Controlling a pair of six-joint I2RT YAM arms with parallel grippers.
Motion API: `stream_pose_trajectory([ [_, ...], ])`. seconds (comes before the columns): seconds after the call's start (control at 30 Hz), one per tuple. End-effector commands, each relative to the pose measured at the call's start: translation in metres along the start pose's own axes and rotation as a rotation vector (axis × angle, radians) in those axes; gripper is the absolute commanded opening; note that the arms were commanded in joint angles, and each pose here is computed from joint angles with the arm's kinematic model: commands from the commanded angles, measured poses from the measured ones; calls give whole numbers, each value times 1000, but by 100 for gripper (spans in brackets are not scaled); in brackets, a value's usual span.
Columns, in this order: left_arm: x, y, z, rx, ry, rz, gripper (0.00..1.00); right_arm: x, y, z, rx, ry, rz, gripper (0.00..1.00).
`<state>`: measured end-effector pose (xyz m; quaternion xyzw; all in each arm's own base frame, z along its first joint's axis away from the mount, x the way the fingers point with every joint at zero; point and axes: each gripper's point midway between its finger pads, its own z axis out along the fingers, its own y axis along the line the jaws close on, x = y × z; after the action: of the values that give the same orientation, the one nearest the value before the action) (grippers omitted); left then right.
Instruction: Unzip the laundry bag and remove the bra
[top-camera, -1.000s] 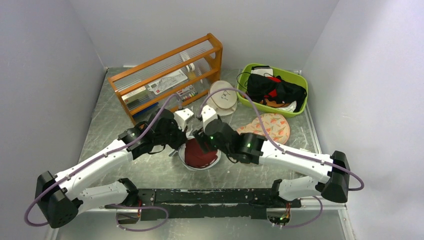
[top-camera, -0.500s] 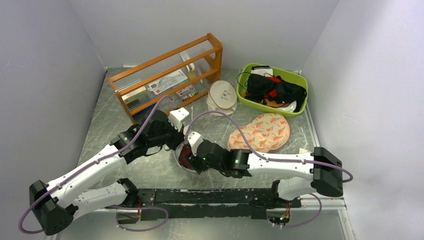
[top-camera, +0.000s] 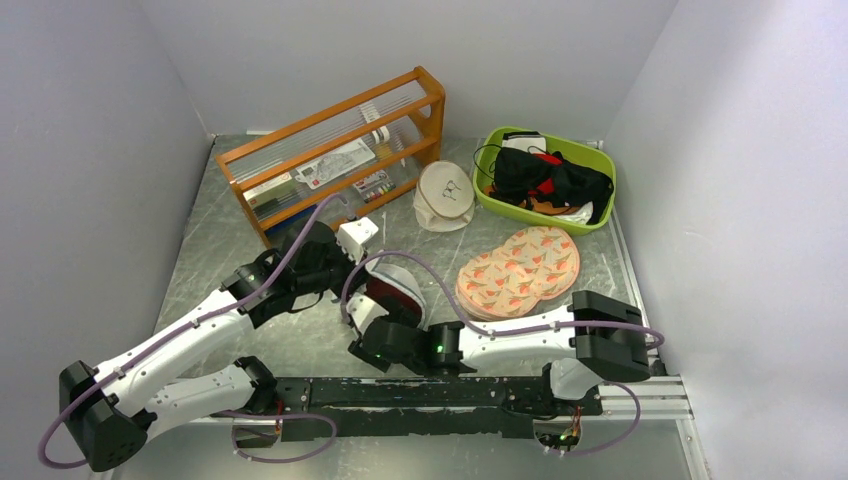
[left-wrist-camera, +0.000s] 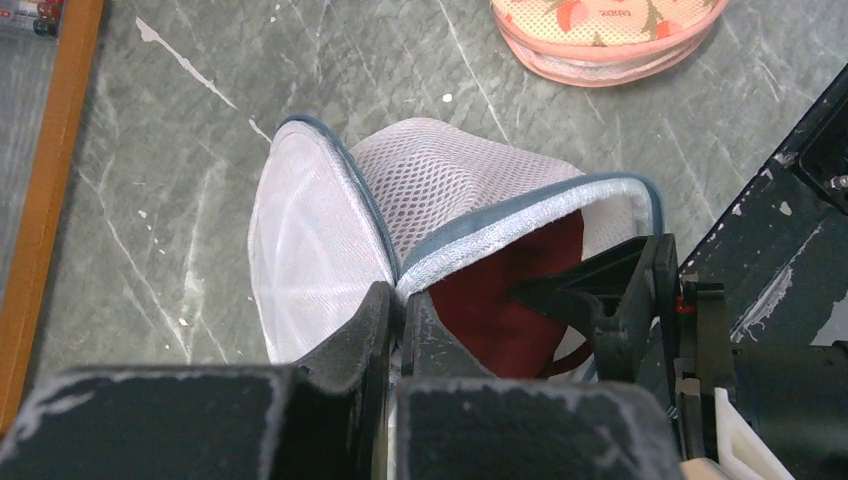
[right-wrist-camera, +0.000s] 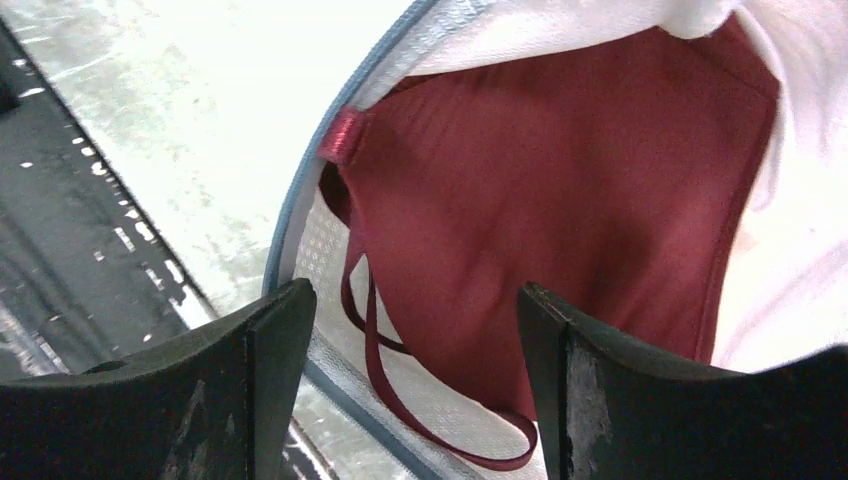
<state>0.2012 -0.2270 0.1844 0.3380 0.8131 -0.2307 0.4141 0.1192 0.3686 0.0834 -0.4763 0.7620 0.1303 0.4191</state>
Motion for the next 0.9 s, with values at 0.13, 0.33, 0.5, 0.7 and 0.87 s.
stream_pose_trajectory([
  [0.13, -19, -11, 1, 56, -76, 14, 7, -30, -34, -4, 232, -101, 42, 68],
  [0.33, -20, -11, 1, 55, -76, 15, 7, -50, -38, -19, 201, -230, 131, 47],
  [0.5, -20, -12, 1, 60, -76, 14, 7, -55, -45, -20, 204, -263, 207, 23],
  [0.7, -20, -12, 0, 60, -77, 15, 7, -56, -45, -18, 181, -258, 240, 19],
  [0.87, -19, -11, 0, 56, -77, 16, 7, -57, -45, -21, 132, -268, 272, 34],
])
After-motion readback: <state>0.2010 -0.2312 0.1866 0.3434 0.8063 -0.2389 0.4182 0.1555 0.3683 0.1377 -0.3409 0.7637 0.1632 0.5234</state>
